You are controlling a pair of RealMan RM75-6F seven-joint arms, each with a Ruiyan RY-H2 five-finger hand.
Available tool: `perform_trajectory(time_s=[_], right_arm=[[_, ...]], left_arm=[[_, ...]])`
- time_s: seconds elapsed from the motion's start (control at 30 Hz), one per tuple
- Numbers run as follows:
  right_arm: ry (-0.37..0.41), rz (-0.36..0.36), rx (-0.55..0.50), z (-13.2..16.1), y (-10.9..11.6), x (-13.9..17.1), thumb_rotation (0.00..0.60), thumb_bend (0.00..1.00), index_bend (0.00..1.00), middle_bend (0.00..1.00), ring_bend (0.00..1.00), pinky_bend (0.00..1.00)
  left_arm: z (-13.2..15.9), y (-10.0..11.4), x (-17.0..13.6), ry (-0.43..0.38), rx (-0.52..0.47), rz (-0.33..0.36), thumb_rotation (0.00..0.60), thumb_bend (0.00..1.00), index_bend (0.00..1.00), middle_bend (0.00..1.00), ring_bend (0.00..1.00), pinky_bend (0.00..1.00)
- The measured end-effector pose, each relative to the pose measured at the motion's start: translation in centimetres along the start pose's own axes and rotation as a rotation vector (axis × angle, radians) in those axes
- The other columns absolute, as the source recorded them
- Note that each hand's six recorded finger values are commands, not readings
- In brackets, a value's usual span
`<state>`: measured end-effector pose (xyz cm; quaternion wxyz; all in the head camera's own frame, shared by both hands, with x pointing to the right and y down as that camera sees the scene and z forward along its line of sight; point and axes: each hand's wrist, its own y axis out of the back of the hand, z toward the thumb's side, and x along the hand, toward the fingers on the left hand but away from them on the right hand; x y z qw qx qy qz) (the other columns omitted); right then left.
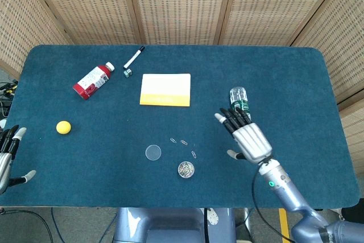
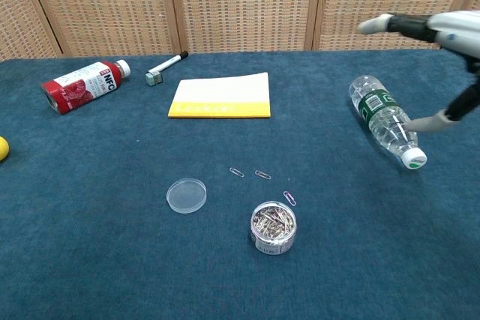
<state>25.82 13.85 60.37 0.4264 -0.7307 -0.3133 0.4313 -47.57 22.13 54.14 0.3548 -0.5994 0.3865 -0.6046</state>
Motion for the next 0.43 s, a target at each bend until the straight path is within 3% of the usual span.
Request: perform_trajectory(time_s=[0.23, 0.43], right_arm=[[-0.156, -0.058, -0.045, -7.5, -0.1, 7.4, 0.6, 0.0, 0.0, 0.0, 0.0, 0.0], [-0.225, -0.056, -0.017, -8.9, -0.4, 10.7, 0.6, 0.0, 0.0, 0.0, 0.0, 0.0]], left_arm=[[0.5, 0.4, -1.1, -0.018, -0.003, 0.024, 0.6, 0.0, 0.0, 0.0, 0.0, 0.0], [0.8, 0.4, -1.8, -0.034, 0.005, 0.033, 0.6, 0.0, 0.0, 0.0, 0.0, 0.0]])
